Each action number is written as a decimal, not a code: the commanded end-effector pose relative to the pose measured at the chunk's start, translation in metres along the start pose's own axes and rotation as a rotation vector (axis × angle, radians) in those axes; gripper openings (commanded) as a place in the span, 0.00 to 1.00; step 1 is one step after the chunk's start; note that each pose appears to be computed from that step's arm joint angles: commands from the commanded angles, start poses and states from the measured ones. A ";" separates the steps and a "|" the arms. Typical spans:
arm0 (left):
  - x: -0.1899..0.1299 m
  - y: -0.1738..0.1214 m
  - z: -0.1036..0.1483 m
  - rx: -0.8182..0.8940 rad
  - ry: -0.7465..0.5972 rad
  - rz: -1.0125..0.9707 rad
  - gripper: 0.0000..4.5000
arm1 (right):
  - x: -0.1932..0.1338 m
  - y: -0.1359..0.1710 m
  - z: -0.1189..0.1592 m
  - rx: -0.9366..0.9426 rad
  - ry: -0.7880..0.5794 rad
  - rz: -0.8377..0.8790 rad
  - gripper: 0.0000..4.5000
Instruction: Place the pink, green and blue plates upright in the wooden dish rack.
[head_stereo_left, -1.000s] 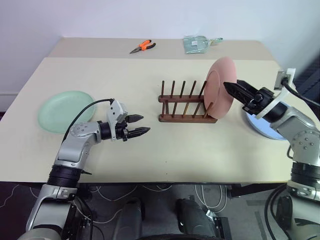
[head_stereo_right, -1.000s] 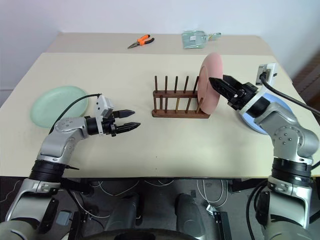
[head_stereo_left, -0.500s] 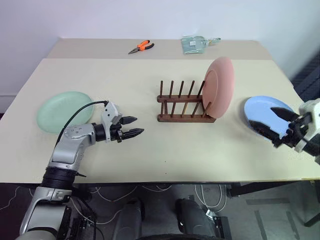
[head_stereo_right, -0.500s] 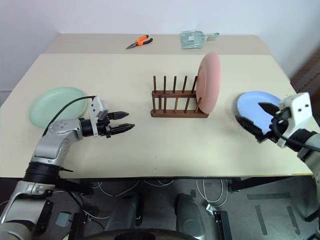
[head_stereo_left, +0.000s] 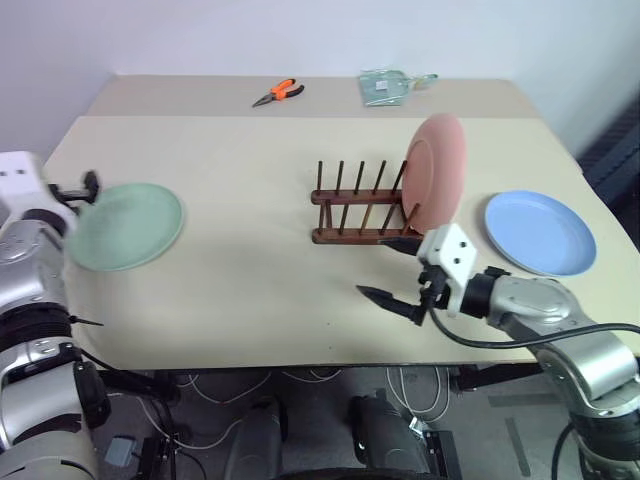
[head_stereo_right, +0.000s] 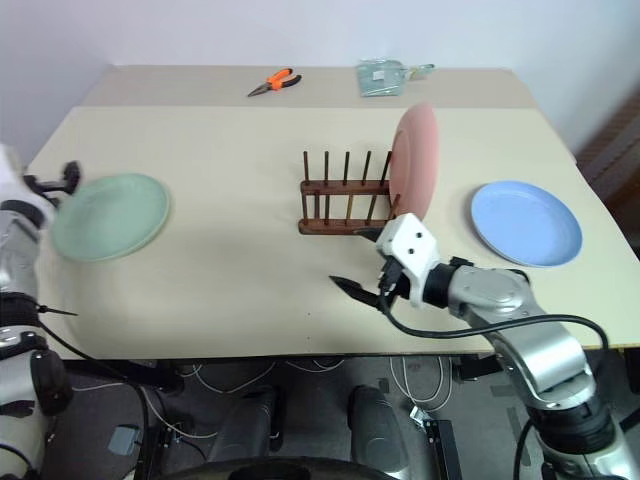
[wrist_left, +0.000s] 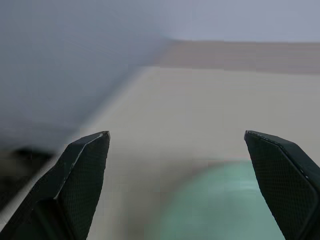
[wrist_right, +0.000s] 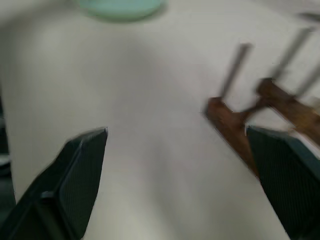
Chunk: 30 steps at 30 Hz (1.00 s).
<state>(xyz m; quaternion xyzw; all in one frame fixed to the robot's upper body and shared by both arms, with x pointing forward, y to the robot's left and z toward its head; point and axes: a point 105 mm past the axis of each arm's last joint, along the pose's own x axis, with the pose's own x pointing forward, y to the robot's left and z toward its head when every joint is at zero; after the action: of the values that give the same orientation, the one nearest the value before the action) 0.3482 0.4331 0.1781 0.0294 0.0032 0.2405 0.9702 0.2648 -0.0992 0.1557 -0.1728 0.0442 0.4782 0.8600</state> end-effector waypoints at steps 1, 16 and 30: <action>-0.010 0.016 -0.020 -0.068 0.064 0.073 0.98 | 0.001 0.002 0.003 -0.043 -0.005 0.025 1.00; -0.032 -0.025 -0.060 -0.370 0.244 -0.084 0.49 | 0.002 0.001 0.000 -0.066 -0.007 0.030 1.00; -0.023 -0.068 -0.020 -0.402 0.097 -0.271 0.99 | -0.003 0.006 -0.006 -0.052 0.014 0.004 1.00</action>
<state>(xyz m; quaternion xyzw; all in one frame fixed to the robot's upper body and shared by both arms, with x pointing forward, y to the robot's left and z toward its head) 0.3557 0.3704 0.1394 -0.1850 0.0250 0.1248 0.9745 0.2618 -0.1026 0.1345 -0.1874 0.0696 0.4819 0.8531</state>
